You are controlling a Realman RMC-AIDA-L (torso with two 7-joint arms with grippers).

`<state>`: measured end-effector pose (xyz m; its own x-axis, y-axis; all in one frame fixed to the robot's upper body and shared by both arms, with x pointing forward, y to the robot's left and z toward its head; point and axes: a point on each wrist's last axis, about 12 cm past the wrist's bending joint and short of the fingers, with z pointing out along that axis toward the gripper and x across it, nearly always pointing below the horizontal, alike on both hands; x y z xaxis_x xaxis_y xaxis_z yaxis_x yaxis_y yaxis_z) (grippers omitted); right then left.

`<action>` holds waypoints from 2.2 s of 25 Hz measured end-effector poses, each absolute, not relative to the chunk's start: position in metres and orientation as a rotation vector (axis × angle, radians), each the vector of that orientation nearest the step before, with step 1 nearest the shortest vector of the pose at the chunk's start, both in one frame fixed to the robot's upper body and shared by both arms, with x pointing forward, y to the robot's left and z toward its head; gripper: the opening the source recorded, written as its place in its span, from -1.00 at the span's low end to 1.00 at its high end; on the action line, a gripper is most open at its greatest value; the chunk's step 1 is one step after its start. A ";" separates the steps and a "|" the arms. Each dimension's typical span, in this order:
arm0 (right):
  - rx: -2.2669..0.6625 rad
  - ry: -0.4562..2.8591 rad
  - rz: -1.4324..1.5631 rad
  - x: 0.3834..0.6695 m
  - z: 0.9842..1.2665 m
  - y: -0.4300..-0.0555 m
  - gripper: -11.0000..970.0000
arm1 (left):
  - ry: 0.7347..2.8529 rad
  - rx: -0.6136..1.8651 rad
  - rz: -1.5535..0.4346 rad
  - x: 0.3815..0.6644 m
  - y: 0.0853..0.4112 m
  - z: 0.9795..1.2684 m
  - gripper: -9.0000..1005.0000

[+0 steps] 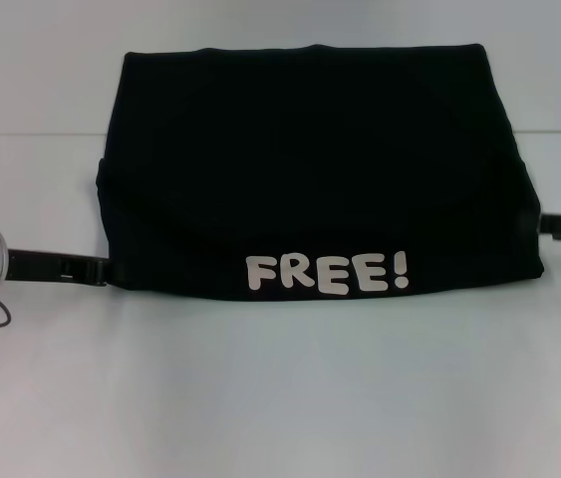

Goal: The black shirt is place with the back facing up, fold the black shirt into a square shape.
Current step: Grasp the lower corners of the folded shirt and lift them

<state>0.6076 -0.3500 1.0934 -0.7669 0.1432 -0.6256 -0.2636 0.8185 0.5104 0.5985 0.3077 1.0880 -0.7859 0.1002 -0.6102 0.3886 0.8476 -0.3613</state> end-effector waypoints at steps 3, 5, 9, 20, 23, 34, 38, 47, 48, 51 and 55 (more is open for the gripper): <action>-0.082 2.353 0.762 0.605 1.088 -0.350 0.61 | 2.425 0.361 -0.641 0.599 0.307 1.089 -0.98; -0.080 2.362 0.764 0.605 1.086 -0.347 0.57 | 2.423 0.367 -0.640 0.600 0.306 1.089 -0.98; -0.075 2.384 0.758 0.606 1.080 -0.340 0.49 | 2.420 0.373 -0.631 0.601 0.306 1.090 -0.98; -0.086 2.380 0.755 0.606 1.075 -0.330 0.12 | 2.416 0.380 -0.626 0.602 0.306 1.090 -0.98; -0.069 2.379 0.745 0.605 1.073 -0.332 -0.01 | 2.415 0.378 -0.623 0.602 0.306 1.090 -0.98; -0.102 2.375 0.742 0.598 1.066 -0.330 -0.82 | 2.427 0.369 -0.625 0.599 0.307 1.083 -0.98; -0.095 2.375 0.752 0.590 1.063 -0.337 -0.89 | 2.428 0.363 -0.632 0.597 0.309 1.083 -0.98; -0.200 2.349 0.878 0.548 1.059 -0.361 -0.89 | 2.464 0.408 -0.807 0.567 0.320 1.094 -0.98; -0.227 2.335 0.882 0.542 1.059 -0.365 -0.89 | 2.469 0.408 -0.829 0.563 0.322 1.094 -0.98; -0.299 2.296 0.894 0.523 1.060 -0.377 -0.89 | 2.464 0.429 -0.908 0.550 0.326 1.095 -0.98; -0.345 2.259 0.927 0.500 1.060 -0.390 -0.89 | 2.449 0.446 -1.012 0.532 0.334 1.096 -0.98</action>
